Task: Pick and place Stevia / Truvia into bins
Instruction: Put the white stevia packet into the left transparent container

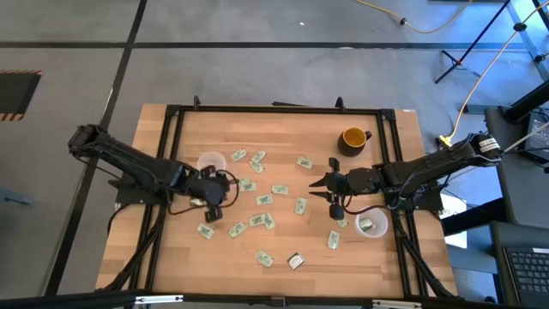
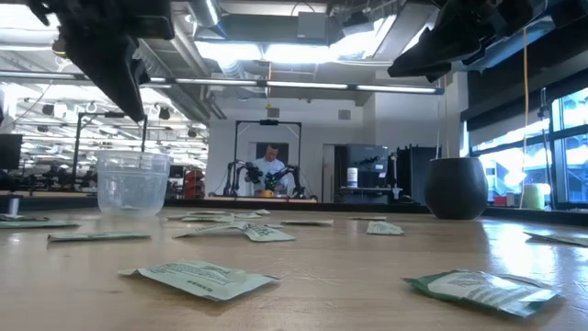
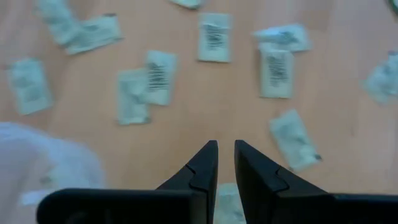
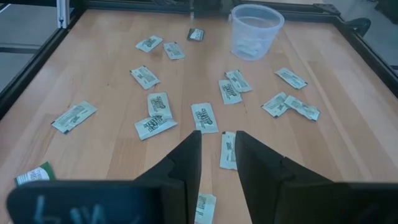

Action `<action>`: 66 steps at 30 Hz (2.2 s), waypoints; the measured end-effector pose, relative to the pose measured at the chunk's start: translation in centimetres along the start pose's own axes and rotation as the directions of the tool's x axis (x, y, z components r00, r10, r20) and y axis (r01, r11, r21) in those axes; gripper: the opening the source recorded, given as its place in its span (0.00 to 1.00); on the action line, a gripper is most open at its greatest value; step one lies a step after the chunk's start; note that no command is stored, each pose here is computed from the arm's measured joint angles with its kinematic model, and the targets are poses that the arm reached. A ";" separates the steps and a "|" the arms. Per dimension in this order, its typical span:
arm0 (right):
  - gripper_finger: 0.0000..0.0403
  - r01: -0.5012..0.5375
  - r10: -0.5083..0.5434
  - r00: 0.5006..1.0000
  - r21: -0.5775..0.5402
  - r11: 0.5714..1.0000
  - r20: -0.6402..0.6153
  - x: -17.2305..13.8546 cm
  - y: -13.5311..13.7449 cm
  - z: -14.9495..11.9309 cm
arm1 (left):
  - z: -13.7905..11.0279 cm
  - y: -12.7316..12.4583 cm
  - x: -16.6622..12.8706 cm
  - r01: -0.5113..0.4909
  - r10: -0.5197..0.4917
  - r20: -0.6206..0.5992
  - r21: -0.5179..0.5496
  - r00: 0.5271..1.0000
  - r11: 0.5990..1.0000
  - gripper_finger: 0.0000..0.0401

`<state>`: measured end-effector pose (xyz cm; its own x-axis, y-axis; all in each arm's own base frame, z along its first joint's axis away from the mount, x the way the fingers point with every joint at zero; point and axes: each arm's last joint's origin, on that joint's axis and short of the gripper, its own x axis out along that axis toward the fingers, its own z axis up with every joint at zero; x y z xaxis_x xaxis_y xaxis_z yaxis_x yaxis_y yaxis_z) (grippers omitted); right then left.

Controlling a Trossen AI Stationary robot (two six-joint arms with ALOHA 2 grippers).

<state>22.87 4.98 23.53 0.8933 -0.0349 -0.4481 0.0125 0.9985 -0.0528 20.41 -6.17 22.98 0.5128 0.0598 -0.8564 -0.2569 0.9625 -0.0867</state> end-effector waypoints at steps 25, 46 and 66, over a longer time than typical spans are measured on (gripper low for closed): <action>0.25 0.000 0.000 1.000 0.000 1.000 -0.008 0.0 0.0 -0.1 | -2.8 -2.4 8.5 -0.068 0.056 -0.425 -0.014 0.904 0.998 0.24; 0.25 0.000 0.000 1.000 -0.004 1.000 -0.009 0.0 0.0 -0.1 | -3.1 -2.3 8.6 -0.102 0.095 -0.486 0.010 0.869 0.995 0.02; 0.25 0.001 -0.001 1.000 -0.005 1.000 -0.014 0.0 0.0 -0.1 | 0.4 -0.2 0.2 -0.130 0.133 -0.119 0.035 0.984 0.991 0.02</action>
<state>22.80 4.96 23.41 0.8868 -0.0365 -0.4608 0.0110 0.9983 -0.0579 20.89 -6.24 23.08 0.3726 0.1551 -0.9150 -0.2923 0.9554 0.0429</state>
